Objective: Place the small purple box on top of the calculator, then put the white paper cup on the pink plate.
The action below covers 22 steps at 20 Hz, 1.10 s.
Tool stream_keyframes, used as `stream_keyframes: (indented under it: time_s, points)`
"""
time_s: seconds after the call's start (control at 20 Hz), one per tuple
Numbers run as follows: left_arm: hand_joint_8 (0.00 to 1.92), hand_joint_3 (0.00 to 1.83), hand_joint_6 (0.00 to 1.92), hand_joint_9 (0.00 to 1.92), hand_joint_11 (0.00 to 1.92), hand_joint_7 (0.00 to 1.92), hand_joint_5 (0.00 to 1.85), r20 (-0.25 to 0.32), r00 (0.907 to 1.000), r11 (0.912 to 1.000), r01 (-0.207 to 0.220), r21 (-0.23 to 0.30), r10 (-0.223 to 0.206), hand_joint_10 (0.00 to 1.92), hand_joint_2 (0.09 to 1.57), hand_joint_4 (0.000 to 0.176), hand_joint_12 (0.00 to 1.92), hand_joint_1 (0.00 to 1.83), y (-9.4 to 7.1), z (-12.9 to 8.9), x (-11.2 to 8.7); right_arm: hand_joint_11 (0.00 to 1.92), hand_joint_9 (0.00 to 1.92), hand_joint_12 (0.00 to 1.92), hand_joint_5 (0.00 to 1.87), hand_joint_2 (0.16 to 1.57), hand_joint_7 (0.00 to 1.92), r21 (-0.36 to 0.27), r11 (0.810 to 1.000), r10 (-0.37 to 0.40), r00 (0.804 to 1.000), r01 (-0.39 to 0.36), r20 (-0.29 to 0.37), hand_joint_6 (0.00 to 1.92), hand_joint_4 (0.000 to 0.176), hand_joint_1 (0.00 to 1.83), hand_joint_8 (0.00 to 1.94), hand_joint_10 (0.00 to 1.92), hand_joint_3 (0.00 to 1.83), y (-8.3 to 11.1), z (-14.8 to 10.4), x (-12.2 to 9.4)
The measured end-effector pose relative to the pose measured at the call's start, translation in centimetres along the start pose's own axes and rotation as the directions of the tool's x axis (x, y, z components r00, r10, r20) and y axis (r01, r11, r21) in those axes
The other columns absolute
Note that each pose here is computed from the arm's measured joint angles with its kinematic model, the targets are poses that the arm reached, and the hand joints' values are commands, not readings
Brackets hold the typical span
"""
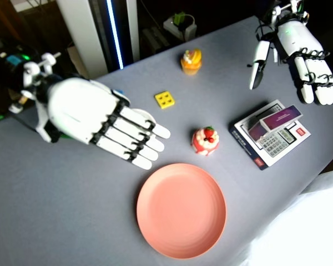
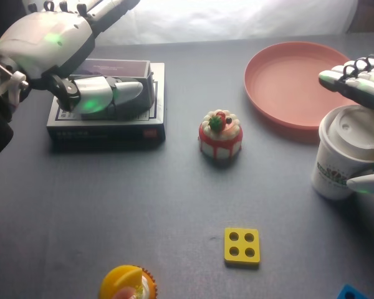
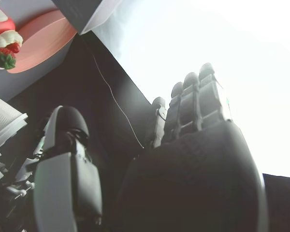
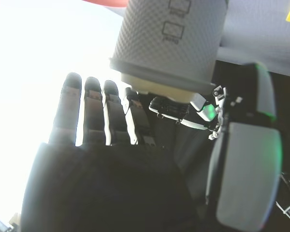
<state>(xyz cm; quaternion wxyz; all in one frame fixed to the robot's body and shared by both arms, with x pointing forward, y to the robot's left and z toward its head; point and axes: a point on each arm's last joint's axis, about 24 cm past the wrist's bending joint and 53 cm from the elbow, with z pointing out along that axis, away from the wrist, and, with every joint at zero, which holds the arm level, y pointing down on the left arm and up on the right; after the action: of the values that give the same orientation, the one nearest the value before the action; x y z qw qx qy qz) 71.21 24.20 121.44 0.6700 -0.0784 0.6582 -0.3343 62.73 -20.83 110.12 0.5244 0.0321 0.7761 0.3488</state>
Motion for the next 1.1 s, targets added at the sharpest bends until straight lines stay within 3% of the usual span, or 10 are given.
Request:
stream_keyframes:
  time_s: [0.05,0.15,0.25,0.35,0.45,0.6,0.8,0.95,1.0,1.1]
  points:
    - [0.00,0.01,0.01,0.00,0.00,0.00,0.05,0.001,1.0000,1.0000,-0.001,0.002,0.001,0.00,1.14,0.095,0.00,0.68,0.0,0.0,0.0,0.05,0.00,0.03,0.00,0.91,0.00,-0.002,1.000,0.005,1.000,-0.005,-0.001,0.00,0.012,0.75,0.00,0.00,0.01,0.1,0.2,0.1]
    - [0.00,0.01,0.01,0.00,0.00,0.00,0.05,0.000,1.0000,1.0000,-0.002,0.003,0.002,0.00,1.15,0.084,0.00,0.69,-0.1,0.0,0.0,0.00,0.00,0.82,0.00,0.93,0.00,-0.002,1.000,0.008,1.000,-0.008,-0.006,0.00,0.075,0.76,0.00,0.00,0.00,0.0,0.7,0.3]
    - [0.00,0.01,0.01,0.00,0.00,0.00,0.06,0.001,1.0000,1.0000,0.000,0.002,0.000,0.00,1.15,0.084,0.00,0.71,-0.1,0.0,0.0,0.00,0.06,0.75,0.00,0.96,0.00,0.012,1.000,0.007,1.000,-0.006,-0.021,0.00,0.020,0.81,0.00,0.03,0.00,-0.4,1.0,0.8]
    - [0.00,0.01,0.01,0.00,0.00,0.00,0.06,0.002,1.0000,1.0000,0.003,-0.001,-0.003,0.00,1.15,0.074,0.00,0.72,0.0,0.0,0.0,0.00,0.23,1.26,0.08,1.00,0.13,0.017,1.000,0.010,0.999,-0.010,-0.031,0.02,0.011,0.91,0.01,0.19,0.00,-0.6,1.1,1.2]
    - [0.00,0.01,0.01,0.00,0.00,0.00,0.06,0.001,1.0000,1.0000,0.002,-0.002,-0.002,0.00,1.16,0.083,0.00,0.72,0.1,0.0,0.0,0.09,0.26,1.76,0.34,1.07,0.45,0.014,1.000,0.023,0.999,-0.023,-0.026,0.28,0.000,1.17,0.30,1.15,0.01,-0.5,1.1,1.0]
    - [0.00,0.00,0.01,0.00,0.00,0.00,0.07,-0.007,1.0000,0.9999,0.005,-0.011,-0.005,0.00,1.15,0.093,0.00,0.73,0.4,-0.2,0.3,0.29,0.30,1.91,0.23,1.10,0.32,-0.009,1.000,0.029,0.999,-0.029,-0.015,1.01,0.000,1.14,1.04,1.60,0.01,0.1,1.2,0.6]
    - [0.00,0.00,0.01,0.00,0.00,0.00,0.07,0.001,1.0000,0.9999,0.007,-0.011,-0.007,0.00,1.15,0.102,0.00,0.72,0.6,-0.4,0.1,0.35,0.28,1.92,0.18,1.10,0.19,-0.042,0.998,0.038,0.999,-0.037,0.017,1.03,0.000,1.27,1.26,1.80,0.00,1.1,1.2,-0.9]
    - [0.00,0.00,0.01,0.00,0.04,0.00,0.07,0.006,0.9999,0.9999,0.009,-0.008,-0.009,0.00,1.15,0.093,0.02,0.71,0.5,-0.4,0.0,0.31,0.29,1.92,0.14,1.13,0.19,-0.092,0.995,0.042,0.994,-0.033,0.096,1.08,0.000,1.25,1.08,1.76,0.01,2.5,1.6,-3.8]
    - [0.00,0.00,0.00,0.00,0.01,0.00,0.07,0.005,0.9999,0.9999,0.011,-0.008,-0.011,0.00,1.16,0.092,0.22,0.71,0.4,-0.4,0.1,0.37,0.29,1.92,0.12,1.13,0.13,-0.105,0.994,0.042,0.992,-0.029,0.120,1.03,0.000,1.24,1.05,1.76,0.01,2.9,1.8,-4.7]
    - [0.00,0.00,0.00,0.00,0.00,0.00,0.07,0.000,0.9999,0.9999,0.010,-0.006,-0.010,0.00,1.16,0.096,0.03,0.72,0.4,-0.5,0.3,0.36,0.21,1.92,0.08,1.16,0.07,-0.101,0.994,0.048,0.982,-0.029,0.185,0.97,0.000,1.31,1.17,1.69,0.01,2.7,2.7,-7.0]
